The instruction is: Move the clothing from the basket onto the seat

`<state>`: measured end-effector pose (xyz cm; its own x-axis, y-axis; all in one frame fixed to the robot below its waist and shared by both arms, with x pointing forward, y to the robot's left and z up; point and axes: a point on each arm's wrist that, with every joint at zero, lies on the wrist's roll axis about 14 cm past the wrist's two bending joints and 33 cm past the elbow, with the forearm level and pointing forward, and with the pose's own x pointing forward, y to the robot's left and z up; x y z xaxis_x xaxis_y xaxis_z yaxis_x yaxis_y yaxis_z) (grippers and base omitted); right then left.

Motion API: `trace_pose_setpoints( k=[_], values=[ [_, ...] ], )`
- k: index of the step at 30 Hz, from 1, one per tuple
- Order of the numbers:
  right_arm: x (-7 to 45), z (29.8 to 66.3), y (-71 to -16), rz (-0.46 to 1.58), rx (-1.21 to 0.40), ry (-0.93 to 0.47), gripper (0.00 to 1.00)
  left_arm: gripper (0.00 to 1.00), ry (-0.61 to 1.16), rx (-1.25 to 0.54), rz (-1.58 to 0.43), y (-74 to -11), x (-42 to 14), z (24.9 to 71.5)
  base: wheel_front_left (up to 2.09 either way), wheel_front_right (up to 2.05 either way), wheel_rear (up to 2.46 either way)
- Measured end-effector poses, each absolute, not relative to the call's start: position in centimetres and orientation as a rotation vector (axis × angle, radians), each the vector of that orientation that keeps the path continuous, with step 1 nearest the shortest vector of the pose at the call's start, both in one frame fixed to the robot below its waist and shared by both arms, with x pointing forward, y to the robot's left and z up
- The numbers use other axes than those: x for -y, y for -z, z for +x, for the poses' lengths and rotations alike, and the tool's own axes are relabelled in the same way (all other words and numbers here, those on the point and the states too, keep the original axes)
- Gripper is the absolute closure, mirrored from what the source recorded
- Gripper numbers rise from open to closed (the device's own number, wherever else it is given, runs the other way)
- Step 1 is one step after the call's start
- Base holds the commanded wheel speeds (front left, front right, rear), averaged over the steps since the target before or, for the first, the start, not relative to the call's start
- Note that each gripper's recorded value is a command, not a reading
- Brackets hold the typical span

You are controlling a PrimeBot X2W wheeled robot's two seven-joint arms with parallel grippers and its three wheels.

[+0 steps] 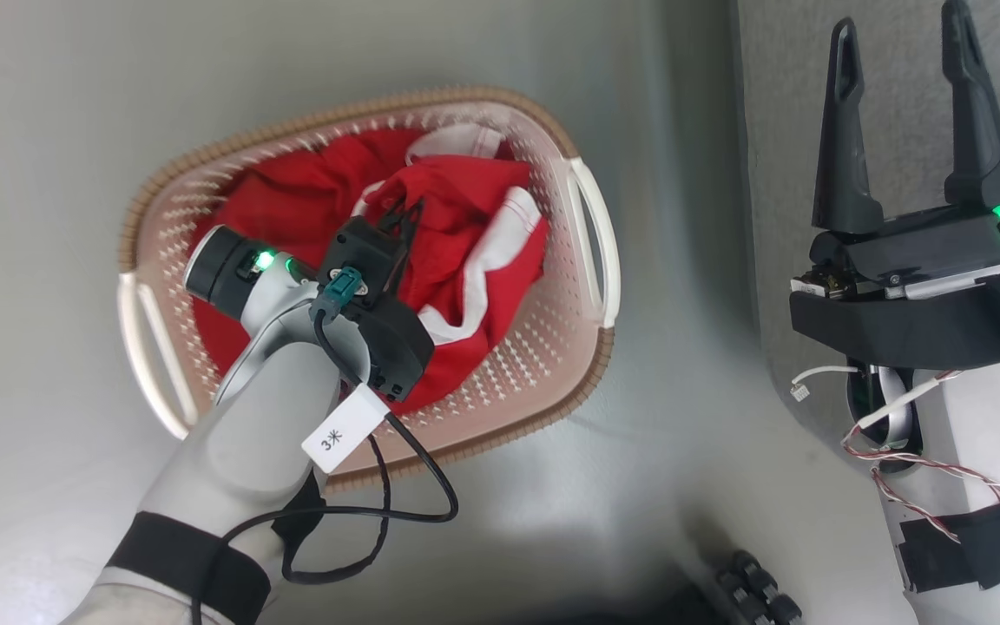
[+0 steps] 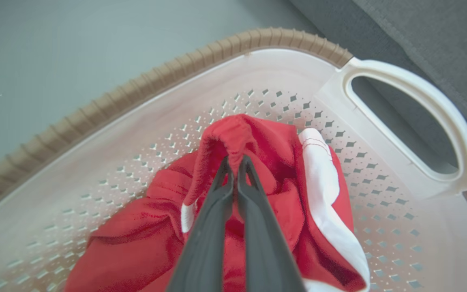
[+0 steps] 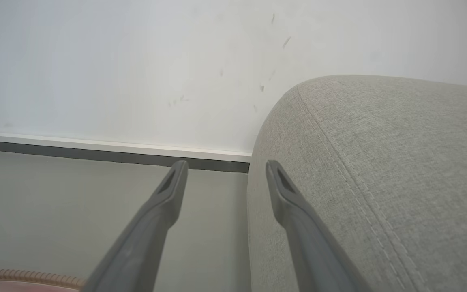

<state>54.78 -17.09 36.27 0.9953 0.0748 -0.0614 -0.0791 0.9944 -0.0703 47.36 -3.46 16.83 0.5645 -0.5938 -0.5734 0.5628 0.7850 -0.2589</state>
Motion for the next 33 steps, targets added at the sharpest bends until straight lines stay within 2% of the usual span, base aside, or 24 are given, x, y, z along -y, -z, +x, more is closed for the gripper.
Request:
trace_pose_setpoints(
  k=[11, 19, 33],
  values=[
    [16.8, 54.0, -38.7, -0.046, -0.051, -0.078, 0.0, 1.0, 0.637, -0.496, -0.091, -25.3, 2.7, 51.0, 0.0, 0.0, 0.0],
    [16.3, 53.3, -41.1, -0.016, -0.029, -0.083, 0.0, 1.0, 0.633, -0.288, -0.084, -34.0, 2.3, 53.3, 0.0, 0.0, 0.0],
    [14.0, 51.1, -46.1, 0.028, 0.027, -0.133, 0.0, 1.0, 0.584, -0.011, -0.016, -47.0, -0.6, 54.2, 0.0, 0.0, 0.0]
  ],
)
